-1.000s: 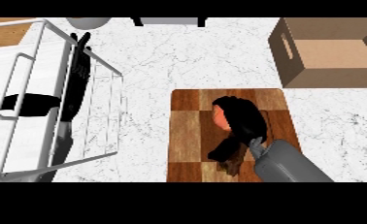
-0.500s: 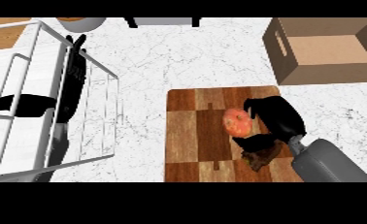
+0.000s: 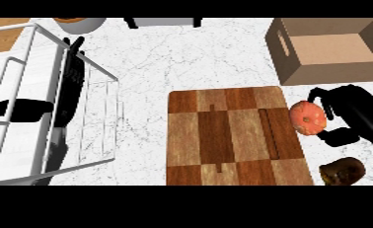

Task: Pick the squash from the cutting board and place it in the cardboard box

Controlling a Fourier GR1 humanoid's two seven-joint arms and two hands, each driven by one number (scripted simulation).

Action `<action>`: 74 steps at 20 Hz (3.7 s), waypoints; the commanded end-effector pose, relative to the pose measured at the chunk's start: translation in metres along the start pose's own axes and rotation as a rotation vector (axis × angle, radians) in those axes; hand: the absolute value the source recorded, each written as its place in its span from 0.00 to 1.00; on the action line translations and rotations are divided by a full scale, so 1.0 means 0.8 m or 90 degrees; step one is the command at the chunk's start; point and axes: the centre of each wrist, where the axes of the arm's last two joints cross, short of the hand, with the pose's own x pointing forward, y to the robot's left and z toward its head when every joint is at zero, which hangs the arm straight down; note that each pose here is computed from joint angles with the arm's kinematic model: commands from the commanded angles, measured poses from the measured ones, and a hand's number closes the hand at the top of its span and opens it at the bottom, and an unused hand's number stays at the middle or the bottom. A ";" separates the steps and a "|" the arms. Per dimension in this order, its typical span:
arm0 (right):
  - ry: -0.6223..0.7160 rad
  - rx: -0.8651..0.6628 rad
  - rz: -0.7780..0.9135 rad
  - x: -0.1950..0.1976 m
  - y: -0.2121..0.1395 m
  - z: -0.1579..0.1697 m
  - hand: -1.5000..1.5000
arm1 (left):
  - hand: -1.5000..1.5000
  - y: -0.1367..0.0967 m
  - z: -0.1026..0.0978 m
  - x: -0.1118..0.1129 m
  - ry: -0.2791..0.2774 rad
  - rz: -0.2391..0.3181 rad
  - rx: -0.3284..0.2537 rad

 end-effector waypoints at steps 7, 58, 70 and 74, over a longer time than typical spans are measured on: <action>-0.077 -0.123 -0.036 -0.030 -0.101 0.042 1.00 | 0.50 -0.046 0.032 -0.027 0.075 -0.029 -0.145; 0.219 -0.229 -0.179 -0.132 -0.167 -0.023 1.00 | 0.50 -0.089 -0.002 -0.011 0.032 -0.022 -0.218; 0.194 -0.253 -0.439 -0.145 -0.114 -0.061 0.00 | 0.50 -0.074 0.006 -0.011 0.039 -0.027 -0.199; 0.156 -0.375 -0.563 -0.150 -0.137 -0.068 0.00 | 0.50 -0.073 -0.011 -0.006 0.037 -0.030 -0.182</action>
